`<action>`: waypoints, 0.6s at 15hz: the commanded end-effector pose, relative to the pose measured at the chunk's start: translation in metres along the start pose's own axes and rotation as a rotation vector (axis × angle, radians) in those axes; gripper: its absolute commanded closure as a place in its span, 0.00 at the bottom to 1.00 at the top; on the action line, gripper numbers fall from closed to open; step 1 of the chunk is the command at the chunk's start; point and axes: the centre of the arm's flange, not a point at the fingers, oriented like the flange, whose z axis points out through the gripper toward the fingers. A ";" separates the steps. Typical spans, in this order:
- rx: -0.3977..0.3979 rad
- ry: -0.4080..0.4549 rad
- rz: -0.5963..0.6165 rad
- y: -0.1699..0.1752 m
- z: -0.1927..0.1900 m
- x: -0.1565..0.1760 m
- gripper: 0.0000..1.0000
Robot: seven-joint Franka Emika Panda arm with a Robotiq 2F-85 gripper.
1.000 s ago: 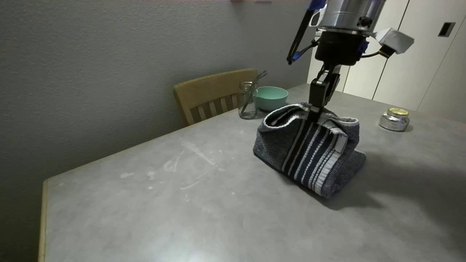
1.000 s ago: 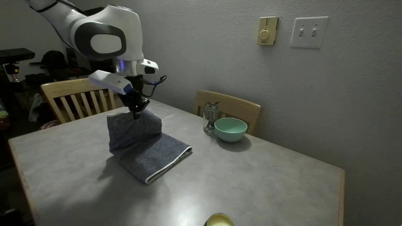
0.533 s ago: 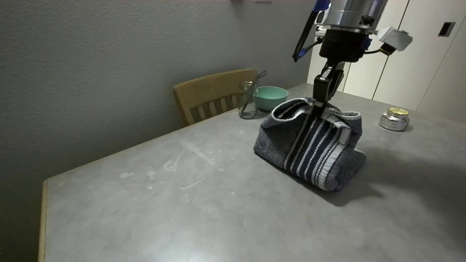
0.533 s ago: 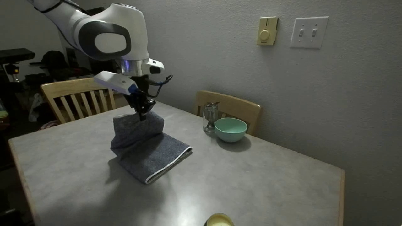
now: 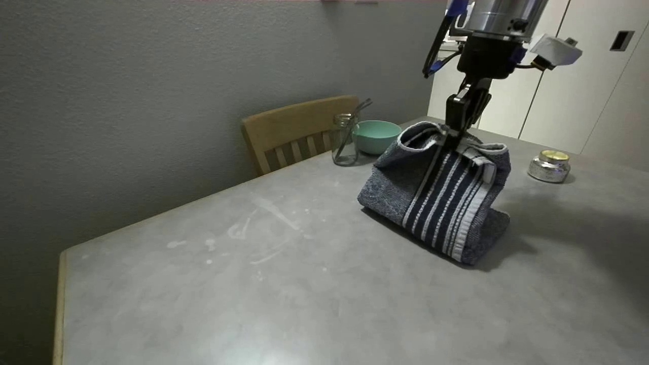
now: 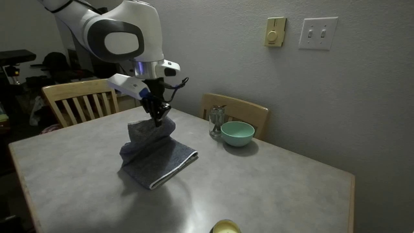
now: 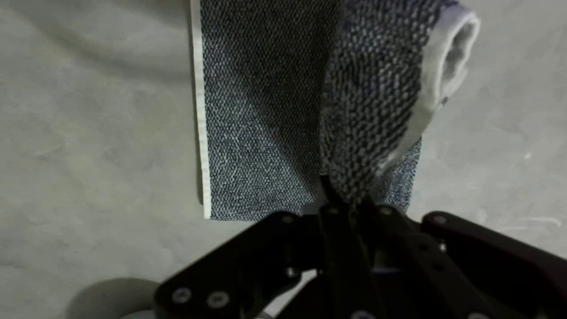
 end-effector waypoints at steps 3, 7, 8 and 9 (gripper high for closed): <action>-0.017 0.008 0.097 0.009 0.012 0.008 0.53; -0.017 0.011 0.131 0.008 0.014 0.010 0.24; -0.019 0.013 0.135 0.008 0.014 0.010 0.16; -0.020 0.015 0.141 0.008 0.013 0.011 0.11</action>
